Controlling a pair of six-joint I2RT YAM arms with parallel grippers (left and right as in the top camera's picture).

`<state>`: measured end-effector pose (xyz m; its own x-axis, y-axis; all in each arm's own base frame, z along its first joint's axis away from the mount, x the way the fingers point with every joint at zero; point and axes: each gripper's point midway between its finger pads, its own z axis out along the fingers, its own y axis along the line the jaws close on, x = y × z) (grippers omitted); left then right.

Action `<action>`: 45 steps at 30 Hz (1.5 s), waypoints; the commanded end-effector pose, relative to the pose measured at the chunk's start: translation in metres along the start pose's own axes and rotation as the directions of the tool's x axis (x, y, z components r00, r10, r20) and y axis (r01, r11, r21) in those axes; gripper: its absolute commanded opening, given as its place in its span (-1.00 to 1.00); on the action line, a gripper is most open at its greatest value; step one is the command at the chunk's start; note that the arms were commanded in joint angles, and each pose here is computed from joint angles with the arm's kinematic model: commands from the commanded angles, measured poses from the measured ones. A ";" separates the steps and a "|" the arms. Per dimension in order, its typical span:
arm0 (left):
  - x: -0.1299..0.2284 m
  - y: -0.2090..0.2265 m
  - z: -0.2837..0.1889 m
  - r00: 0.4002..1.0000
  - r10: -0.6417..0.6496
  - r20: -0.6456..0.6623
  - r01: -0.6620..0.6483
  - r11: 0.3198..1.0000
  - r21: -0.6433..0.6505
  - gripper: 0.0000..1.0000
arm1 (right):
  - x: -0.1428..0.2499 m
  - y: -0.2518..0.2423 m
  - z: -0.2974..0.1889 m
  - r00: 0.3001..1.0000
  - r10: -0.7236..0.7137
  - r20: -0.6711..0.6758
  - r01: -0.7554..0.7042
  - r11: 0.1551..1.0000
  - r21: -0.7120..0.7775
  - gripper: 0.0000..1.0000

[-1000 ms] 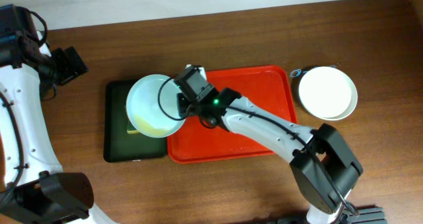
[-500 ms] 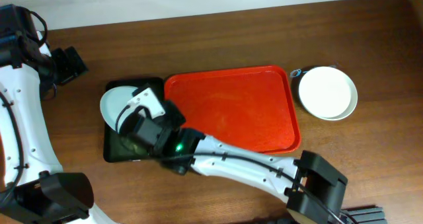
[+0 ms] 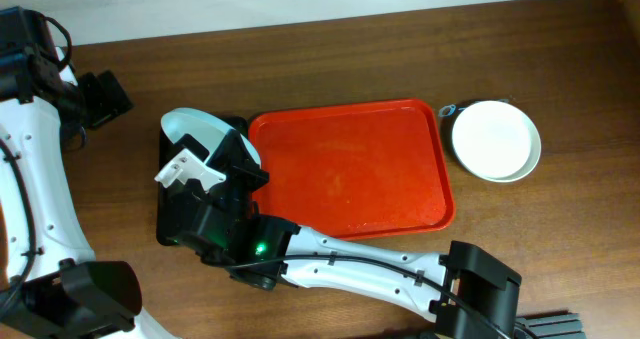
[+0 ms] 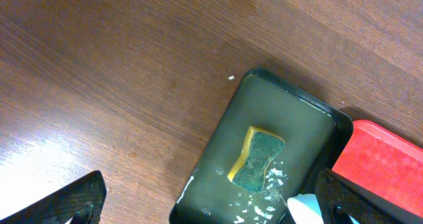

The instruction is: Clean dirty plates on tray and stack at the side

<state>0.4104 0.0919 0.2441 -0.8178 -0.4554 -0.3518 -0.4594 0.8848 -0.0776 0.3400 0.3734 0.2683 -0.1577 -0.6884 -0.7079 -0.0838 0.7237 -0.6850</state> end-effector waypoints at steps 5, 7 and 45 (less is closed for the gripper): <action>-0.001 0.001 -0.002 1.000 -0.013 0.006 0.013 1.000 0.001 0.98 | -0.011 -0.024 -0.001 0.996 0.089 0.008 -0.089 0.995 0.040 -0.92; -0.001 0.001 -0.002 1.000 -0.013 0.006 0.013 1.000 0.001 0.98 | -0.008 -0.027 0.003 0.984 0.180 0.004 -0.180 0.983 0.048 -0.92; -0.001 0.001 -0.002 1.000 -0.013 0.006 0.013 1.000 0.001 0.98 | 0.533 -0.292 0.023 -0.385 0.788 -0.481 -0.465 0.284 0.838 -0.92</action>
<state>0.4105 0.0919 0.2441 -0.8177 -0.4554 -0.3521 -0.4594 0.8848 -0.0777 0.3028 -0.2090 0.1004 -0.4674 0.8574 -0.2156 0.8790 0.4768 -0.0095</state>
